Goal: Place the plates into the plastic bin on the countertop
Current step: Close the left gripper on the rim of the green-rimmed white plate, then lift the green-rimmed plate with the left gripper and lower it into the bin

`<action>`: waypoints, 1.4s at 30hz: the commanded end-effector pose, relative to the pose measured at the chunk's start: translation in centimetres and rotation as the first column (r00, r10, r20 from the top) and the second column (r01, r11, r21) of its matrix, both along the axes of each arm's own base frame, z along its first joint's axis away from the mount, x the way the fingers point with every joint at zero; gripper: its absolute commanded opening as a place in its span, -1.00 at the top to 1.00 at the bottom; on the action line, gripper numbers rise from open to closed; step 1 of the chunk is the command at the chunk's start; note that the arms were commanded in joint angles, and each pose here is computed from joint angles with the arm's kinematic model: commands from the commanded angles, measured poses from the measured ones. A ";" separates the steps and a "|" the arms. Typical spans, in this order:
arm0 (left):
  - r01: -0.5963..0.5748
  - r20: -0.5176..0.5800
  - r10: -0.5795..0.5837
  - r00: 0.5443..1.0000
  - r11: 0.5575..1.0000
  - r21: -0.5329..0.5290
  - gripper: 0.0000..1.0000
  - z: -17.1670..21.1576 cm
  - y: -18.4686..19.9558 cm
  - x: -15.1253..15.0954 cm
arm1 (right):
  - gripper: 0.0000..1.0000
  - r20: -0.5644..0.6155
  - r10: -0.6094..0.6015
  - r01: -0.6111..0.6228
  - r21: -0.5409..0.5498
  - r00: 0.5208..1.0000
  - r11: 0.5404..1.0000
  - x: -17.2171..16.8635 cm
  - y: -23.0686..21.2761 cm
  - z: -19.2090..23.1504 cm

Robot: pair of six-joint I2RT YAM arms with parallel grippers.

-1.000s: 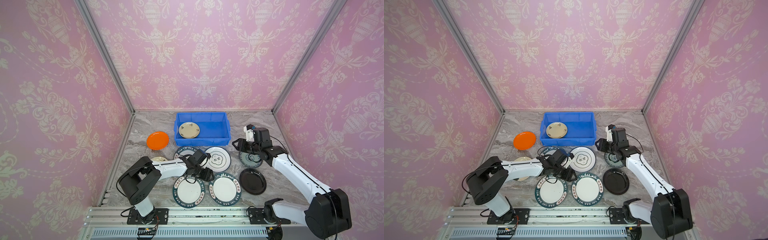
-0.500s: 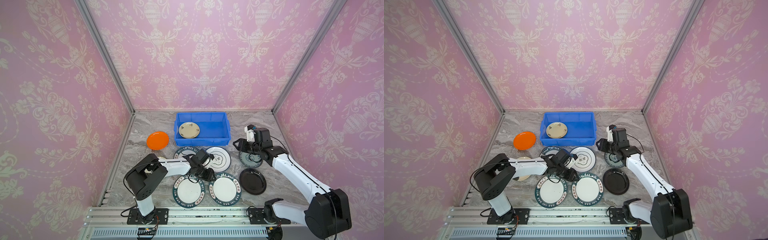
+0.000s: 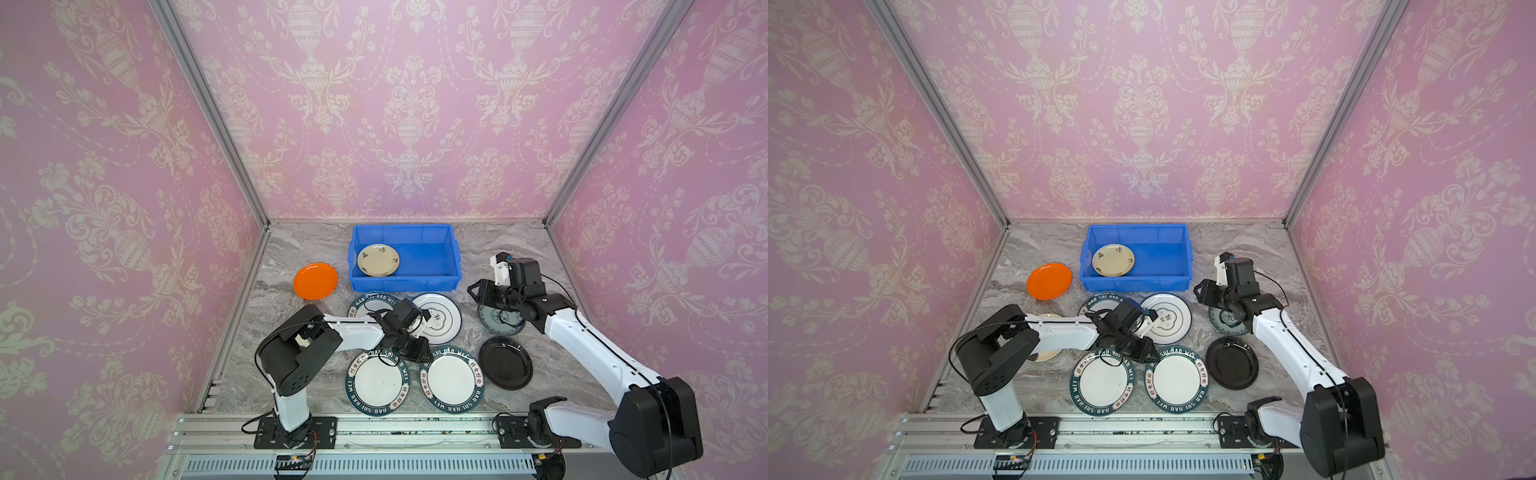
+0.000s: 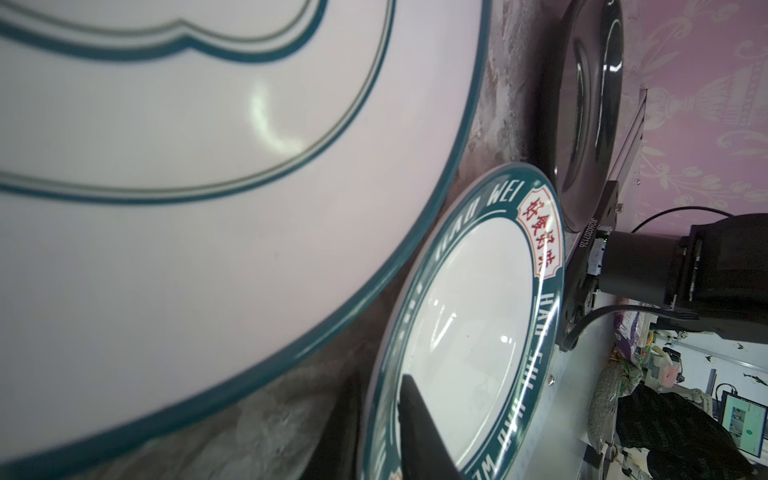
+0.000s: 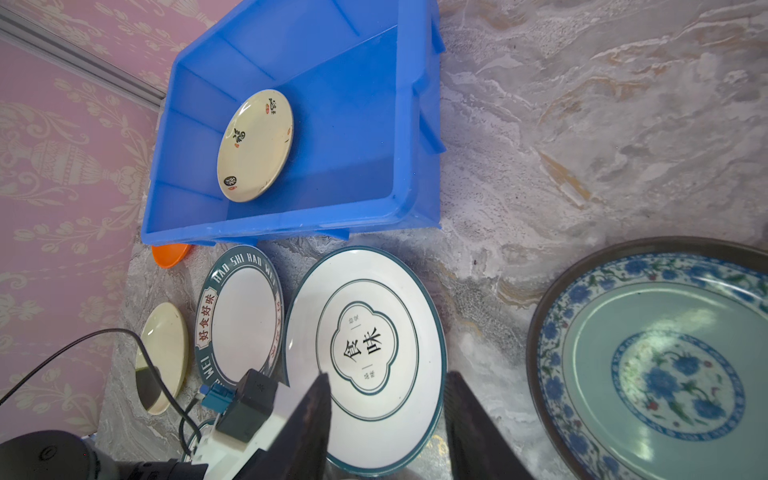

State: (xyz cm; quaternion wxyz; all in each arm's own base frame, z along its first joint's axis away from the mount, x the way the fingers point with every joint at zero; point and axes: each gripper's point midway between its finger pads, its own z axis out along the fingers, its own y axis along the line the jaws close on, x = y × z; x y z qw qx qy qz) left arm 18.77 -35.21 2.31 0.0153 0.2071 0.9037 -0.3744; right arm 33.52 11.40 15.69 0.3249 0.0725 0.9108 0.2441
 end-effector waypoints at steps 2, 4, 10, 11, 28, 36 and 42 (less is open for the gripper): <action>0.015 -0.044 -0.014 0.999 1.000 0.026 0.74 -1.2 0.1 -0.8 | 0.09 0.004 -0.005 0.005 -0.013 1.000 1.000 -0.2 -0.5 0.0; 0.019 -0.044 -0.018 0.999 1.000 0.021 0.79 -1.1 0.0 -0.8 | 0.09 0.006 -0.004 0.004 -0.012 1.000 1.000 -0.1 -0.4 0.1; 0.061 -0.037 -0.061 0.997 0.998 -0.014 1.00 1.1 -0.6 -1.0 | 0.09 0.005 0.011 -0.011 0.004 1.000 1.000 0.1 -0.1 0.4; 0.069 -0.026 -0.070 0.997 0.998 -0.014 1.00 1.7 -0.6 -0.9 | 0.09 0.007 0.011 -0.011 0.007 1.000 1.000 0.2 0.0 0.5; -0.060 0.286 0.052 0.957 0.998 0.019 1.00 16.3 3.9 5.9 | 0.09 0.113 -0.130 0.128 0.026 0.985 0.991 2.1 -2.1 5.6; -0.412 0.498 0.429 0.754 0.899 -0.150 1.00 25.4 10.1 18.1 | 0.08 0.170 -0.196 0.195 0.024 0.966 0.981 3.6 -3.9 9.5; -0.520 0.404 0.597 0.693 0.802 -0.293 1.00 26.5 11.1 26.5 | 0.09 0.130 -0.189 0.184 0.048 0.973 0.982 6.1 -3.2 9.6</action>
